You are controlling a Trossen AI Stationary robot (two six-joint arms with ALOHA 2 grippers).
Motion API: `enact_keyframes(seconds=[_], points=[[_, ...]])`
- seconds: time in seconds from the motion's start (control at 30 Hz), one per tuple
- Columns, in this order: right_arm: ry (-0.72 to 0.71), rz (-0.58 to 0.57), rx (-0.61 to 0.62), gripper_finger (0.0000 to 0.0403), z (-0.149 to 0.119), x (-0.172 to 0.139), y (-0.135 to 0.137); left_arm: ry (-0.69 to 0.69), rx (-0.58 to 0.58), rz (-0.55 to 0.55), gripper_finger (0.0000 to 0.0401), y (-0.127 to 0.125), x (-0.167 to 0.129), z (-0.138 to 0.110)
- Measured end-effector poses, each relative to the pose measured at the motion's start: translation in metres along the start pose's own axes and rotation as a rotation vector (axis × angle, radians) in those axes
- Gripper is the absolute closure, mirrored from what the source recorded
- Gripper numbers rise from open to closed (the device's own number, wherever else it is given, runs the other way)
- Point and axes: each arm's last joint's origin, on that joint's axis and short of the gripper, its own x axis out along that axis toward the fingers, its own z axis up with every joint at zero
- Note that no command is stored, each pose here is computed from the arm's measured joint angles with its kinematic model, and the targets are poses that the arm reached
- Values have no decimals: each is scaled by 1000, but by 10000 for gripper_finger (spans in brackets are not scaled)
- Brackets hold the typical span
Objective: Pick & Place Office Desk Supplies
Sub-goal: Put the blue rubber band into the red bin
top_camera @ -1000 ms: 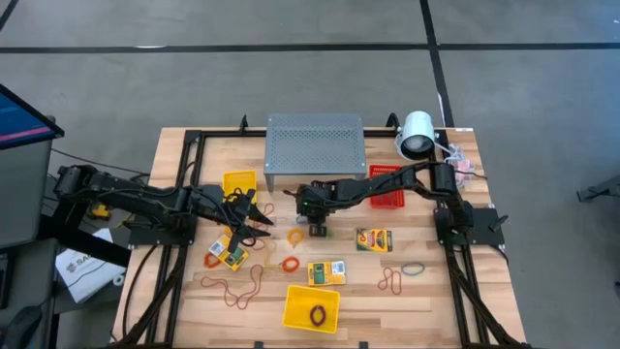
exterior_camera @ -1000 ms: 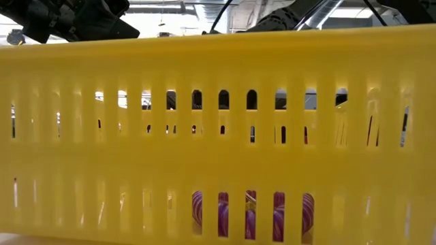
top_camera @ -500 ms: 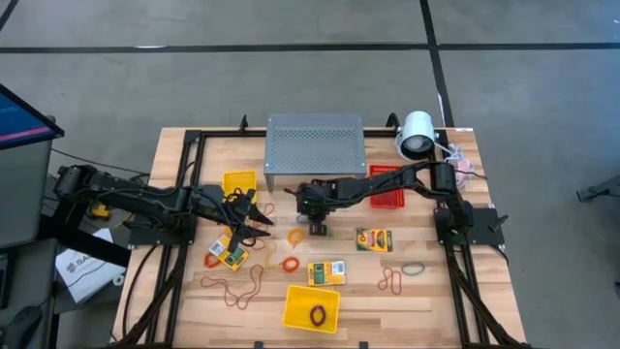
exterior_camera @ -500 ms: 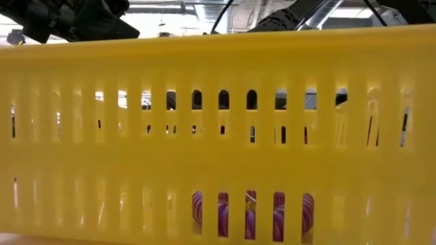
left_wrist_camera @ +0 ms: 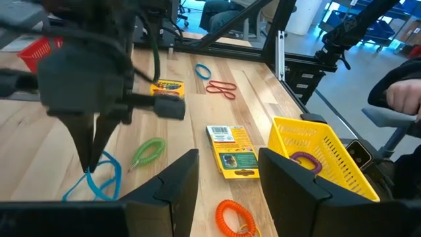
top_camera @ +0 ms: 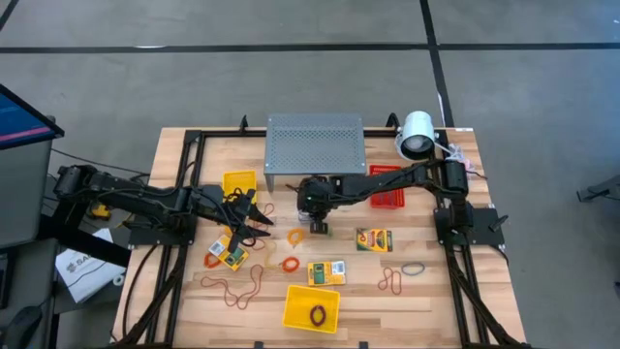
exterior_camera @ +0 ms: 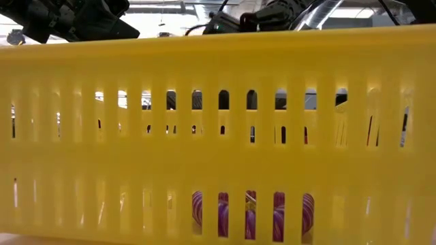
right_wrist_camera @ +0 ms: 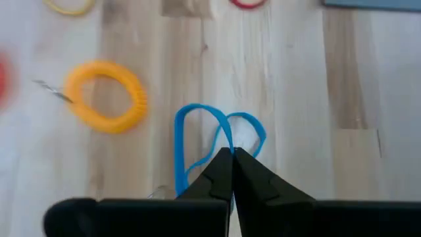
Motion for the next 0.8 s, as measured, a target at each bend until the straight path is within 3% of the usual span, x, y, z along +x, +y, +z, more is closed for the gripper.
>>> enact_keyframes(seconds=[0.47,0.8], points=[[-197,-26,-7,403,22,-75,-6,0,0,0,246,0,0,0],[-212,-20,-17,403,24,-82,-1,3,0,0,246,0,0,0]])
